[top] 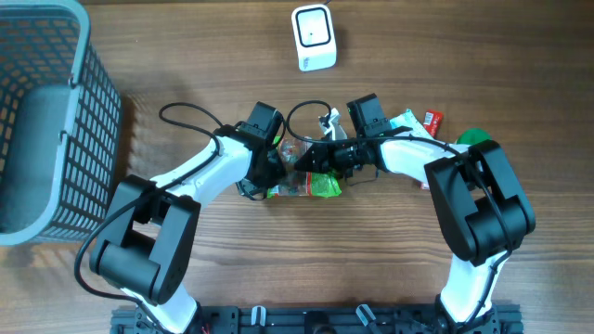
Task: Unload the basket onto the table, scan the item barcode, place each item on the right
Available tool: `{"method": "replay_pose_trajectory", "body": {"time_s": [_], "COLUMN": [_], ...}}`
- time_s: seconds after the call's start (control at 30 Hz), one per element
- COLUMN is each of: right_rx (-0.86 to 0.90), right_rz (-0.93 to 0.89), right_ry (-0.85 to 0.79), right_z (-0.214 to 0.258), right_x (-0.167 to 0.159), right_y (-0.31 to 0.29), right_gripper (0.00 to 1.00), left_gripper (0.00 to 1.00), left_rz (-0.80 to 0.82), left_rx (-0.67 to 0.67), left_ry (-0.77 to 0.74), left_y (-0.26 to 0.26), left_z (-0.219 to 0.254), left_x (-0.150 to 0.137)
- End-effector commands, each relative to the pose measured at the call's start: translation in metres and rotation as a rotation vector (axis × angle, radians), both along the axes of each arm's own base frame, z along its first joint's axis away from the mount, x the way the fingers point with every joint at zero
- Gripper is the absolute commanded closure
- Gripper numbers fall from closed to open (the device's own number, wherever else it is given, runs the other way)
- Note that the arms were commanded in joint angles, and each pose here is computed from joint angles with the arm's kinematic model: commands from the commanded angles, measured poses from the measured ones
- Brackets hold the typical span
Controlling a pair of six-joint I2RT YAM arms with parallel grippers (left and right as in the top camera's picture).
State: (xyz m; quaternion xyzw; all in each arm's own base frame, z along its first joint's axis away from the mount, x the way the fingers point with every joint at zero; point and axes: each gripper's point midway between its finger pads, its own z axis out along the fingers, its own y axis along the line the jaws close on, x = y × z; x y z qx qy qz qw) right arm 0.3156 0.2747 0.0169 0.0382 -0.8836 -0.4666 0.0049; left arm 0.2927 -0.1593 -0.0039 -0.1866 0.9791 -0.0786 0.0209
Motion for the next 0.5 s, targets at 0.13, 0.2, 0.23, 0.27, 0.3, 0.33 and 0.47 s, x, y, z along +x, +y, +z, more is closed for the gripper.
{"method": "replay_pose_trajectory", "body": {"time_s": [0.13, 0.2, 0.23, 0.27, 0.3, 0.33, 0.47], "right_rx": [-0.018, -0.017, -0.017, -0.017, -0.024, -0.034, -0.179], "right_rz": [0.043, 0.047, 0.050, 0.054, 0.052, 0.050, 0.010], "right_ry": [-0.042, -0.046, -0.050, -0.055, -0.056, -0.053, -0.023], "right_z": [-0.008, -0.007, -0.007, -0.007, -0.009, -0.010, -0.032], "right_x": [-0.007, -0.008, -0.008, -0.008, -0.008, -0.008, -0.010], "right_y": [0.015, 0.016, 0.016, 0.016, 0.015, 0.014, -0.007], "right_gripper": [0.65, 0.66, 0.72, 0.76, 0.77, 0.77, 0.75], "left_gripper": [0.96, 0.96, 0.96, 0.96, 0.96, 0.96, 0.96], "left_rz": [-0.008, -0.008, -0.008, -0.007, -0.005, -0.002, 0.038], "left_rx": [0.008, 0.008, 0.009, 0.016, 0.034, 0.054, 0.245], "left_ry": [0.032, 0.032, 0.032, 0.028, 0.022, 0.014, -0.034], "left_y": [-0.003, -0.003, -0.003, -0.002, 0.001, 0.005, 0.046], "left_z": [-0.014, -0.014, -0.014, -0.014, -0.014, -0.015, -0.009], "left_x": [-0.011, -0.011, -0.011, -0.011, -0.010, -0.008, 0.001]}}
